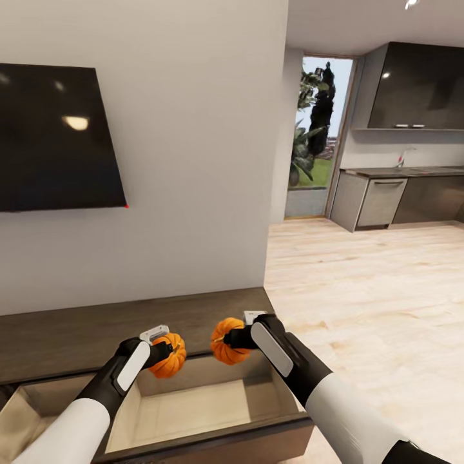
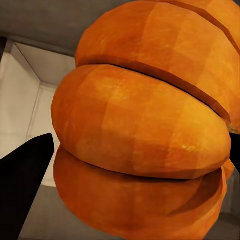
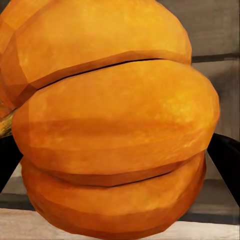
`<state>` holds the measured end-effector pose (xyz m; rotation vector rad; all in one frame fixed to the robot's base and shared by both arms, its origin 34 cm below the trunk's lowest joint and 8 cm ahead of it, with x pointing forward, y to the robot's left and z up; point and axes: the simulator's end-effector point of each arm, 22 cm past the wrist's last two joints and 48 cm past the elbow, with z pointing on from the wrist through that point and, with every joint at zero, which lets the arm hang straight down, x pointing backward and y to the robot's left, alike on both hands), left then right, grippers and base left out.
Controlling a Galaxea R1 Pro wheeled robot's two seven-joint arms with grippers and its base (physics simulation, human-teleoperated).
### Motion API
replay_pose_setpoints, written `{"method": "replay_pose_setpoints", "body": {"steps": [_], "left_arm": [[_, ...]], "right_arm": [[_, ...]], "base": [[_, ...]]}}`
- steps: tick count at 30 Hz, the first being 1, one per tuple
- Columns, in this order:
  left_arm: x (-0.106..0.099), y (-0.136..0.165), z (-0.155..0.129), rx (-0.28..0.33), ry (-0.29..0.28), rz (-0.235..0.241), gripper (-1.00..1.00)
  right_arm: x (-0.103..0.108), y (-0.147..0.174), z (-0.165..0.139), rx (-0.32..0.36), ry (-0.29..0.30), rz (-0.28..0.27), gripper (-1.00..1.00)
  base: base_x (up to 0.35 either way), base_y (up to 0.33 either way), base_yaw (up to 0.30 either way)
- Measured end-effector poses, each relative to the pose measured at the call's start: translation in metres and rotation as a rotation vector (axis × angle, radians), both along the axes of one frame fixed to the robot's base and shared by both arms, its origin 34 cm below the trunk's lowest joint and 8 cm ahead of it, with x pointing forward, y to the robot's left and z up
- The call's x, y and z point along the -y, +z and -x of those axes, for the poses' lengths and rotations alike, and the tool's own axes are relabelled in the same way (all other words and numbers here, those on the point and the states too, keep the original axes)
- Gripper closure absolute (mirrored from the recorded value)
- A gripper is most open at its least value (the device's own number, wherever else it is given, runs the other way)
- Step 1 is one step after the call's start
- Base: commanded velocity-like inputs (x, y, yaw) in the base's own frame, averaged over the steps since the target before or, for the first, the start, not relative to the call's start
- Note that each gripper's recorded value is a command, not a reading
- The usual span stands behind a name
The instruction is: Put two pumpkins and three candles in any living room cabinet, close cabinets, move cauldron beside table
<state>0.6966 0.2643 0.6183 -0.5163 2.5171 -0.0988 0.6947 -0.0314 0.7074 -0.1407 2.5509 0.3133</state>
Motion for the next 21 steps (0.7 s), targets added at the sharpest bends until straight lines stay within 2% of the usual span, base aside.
{"method": "replay_pose_setpoints", "body": {"steps": [3,6,11,15,21], "left_arm": [[0.000,-0.006,0.001,0.000,-0.002,-0.002,1.00],[0.001,-0.012,0.002,0.000,-0.003,-0.003,1.00],[0.001,-0.022,0.003,-0.002,-0.001,-0.003,1.00],[-0.006,-0.032,0.008,-0.020,0.019,-0.033,1.00],[-0.005,-0.044,0.011,-0.026,0.028,-0.037,1.00]], "right_arm": [[0.014,-0.008,-0.002,0.004,-0.038,0.059,1.00],[0.023,-0.015,-0.001,0.003,-0.062,0.093,1.00],[0.025,-0.026,0.001,0.000,-0.067,0.102,1.00],[0.025,-0.035,0.002,-0.002,-0.067,0.103,1.00],[0.025,-0.047,0.005,-0.004,-0.066,0.102,1.00]], "base": [[0.000,0.000,0.000],[0.000,0.000,0.000],[0.000,0.000,0.000],[0.000,0.000,0.000],[0.000,0.000,0.000]]}}
